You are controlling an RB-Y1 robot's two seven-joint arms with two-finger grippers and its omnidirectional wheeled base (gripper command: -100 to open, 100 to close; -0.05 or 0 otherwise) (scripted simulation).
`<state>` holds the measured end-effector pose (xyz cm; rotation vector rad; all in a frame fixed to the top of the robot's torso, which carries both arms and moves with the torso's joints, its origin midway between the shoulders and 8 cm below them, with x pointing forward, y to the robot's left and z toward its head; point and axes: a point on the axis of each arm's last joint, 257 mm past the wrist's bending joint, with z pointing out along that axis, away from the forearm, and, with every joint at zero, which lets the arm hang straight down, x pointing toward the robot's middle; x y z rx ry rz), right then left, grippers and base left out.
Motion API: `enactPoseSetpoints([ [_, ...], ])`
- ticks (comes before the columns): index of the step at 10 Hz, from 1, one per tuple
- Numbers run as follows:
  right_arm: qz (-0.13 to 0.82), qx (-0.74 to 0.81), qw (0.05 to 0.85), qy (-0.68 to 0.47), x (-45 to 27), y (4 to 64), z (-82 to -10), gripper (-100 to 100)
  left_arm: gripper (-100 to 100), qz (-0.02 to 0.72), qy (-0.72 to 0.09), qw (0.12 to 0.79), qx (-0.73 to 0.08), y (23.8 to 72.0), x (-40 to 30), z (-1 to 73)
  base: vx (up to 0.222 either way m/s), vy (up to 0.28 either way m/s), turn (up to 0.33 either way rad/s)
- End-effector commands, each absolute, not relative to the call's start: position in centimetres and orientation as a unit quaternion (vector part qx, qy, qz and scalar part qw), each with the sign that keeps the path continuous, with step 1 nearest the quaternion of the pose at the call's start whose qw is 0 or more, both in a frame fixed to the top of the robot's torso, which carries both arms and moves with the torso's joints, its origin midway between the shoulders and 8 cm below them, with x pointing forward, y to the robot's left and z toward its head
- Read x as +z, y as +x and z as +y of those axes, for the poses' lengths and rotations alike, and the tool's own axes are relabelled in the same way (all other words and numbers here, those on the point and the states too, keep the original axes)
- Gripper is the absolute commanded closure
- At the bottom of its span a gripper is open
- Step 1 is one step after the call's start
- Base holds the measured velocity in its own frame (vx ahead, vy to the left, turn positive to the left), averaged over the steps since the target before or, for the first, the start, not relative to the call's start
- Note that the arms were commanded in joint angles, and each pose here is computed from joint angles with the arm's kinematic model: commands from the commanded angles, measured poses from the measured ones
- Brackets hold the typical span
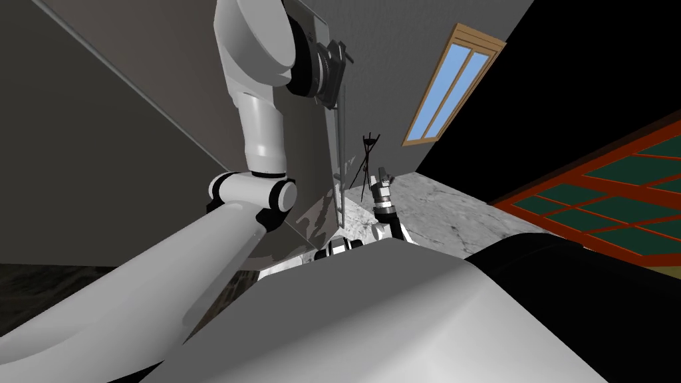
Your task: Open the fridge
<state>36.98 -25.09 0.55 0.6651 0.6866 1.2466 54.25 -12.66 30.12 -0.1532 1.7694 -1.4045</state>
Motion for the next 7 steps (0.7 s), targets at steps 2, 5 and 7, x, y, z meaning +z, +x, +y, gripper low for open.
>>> enactPoseSetpoints([
  [2, 0.309, 0.561, 0.707, 0.299, 0.55, 36.98, -25.09, 0, -100, 0.706, -0.074, 0.433, -0.556, 54.57, 30.98, -12.68, -0.032, 0.043, -0.122],
  [5, 0.309, 0.561, 0.707, 0.299, 0.55, 36.98, -25.09, 0, -100, 0.705, -0.083, 0.439, -0.55, 54.96, 31.48, -12.35, -0.028, 0.039, -0.099],
  [7, 0.309, 0.561, 0.707, 0.299, 0.55, 36.98, -25.09, 0, -100, 0.705, -0.083, 0.439, -0.55, 54.96, 31.48, -12.35, 0.008, -0.01, 0.035],
])
